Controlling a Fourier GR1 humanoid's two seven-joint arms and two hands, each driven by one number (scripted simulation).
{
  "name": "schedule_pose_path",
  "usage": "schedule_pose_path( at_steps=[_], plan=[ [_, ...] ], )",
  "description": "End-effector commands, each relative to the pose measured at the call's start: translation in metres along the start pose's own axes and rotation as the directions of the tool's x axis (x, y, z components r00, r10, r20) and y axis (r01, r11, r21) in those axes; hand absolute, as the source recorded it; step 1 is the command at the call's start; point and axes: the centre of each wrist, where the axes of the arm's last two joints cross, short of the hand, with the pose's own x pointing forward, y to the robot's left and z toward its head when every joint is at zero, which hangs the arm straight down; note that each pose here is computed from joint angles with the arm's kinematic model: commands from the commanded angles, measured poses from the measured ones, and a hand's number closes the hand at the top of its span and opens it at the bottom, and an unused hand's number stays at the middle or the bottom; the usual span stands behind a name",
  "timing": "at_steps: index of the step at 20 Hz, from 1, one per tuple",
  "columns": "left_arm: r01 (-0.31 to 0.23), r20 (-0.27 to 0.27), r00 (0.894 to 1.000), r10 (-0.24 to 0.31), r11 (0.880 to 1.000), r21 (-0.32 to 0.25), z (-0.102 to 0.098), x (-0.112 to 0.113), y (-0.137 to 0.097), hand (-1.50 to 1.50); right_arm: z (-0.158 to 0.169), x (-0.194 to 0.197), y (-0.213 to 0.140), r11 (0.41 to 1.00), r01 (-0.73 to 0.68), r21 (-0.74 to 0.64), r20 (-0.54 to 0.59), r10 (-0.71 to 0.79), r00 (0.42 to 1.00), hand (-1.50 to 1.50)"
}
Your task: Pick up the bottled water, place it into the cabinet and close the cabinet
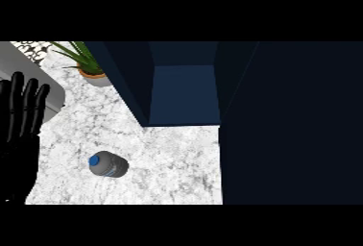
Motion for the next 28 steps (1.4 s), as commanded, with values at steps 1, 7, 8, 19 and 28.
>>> schedule_pose_path(
  at_steps=[1,7,8,19,28],
  plan=[
    [-0.089,0.027,0.995,0.092,0.991,-0.100,-0.003,0.000,0.009,-1.50,0.018,0.013,-0.004,1.000,-0.002,0.003,-0.017,0.002,1.000,-1.50],
    [-0.363,-0.243,0.930,0.275,0.784,-0.504,0.011,-0.026,-0.001,-1.50,0.037,-0.005,0.015,0.982,0.180,0.057,-0.253,-0.160,0.954,-1.50],
    [-0.404,-0.281,0.913,0.295,0.749,-0.525,0.016,-0.030,0.000,-1.50,0.039,-0.006,0.010,0.985,0.165,0.045,-0.268,-0.148,0.952,-1.50],
    [-0.450,-0.360,0.888,0.287,0.709,-0.544,0.036,-0.013,0.082,-1.50,0.091,0.068,0.014,0.982,0.186,0.017,-0.314,-0.172,0.934,-1.50],
    [-0.419,-0.382,0.893,0.236,0.746,-0.518,0.056,-0.019,0.104,-1.50,0.104,0.093,-0.001,0.983,0.181,0.023,-0.332,-0.163,0.929,-1.50]
  ],
)
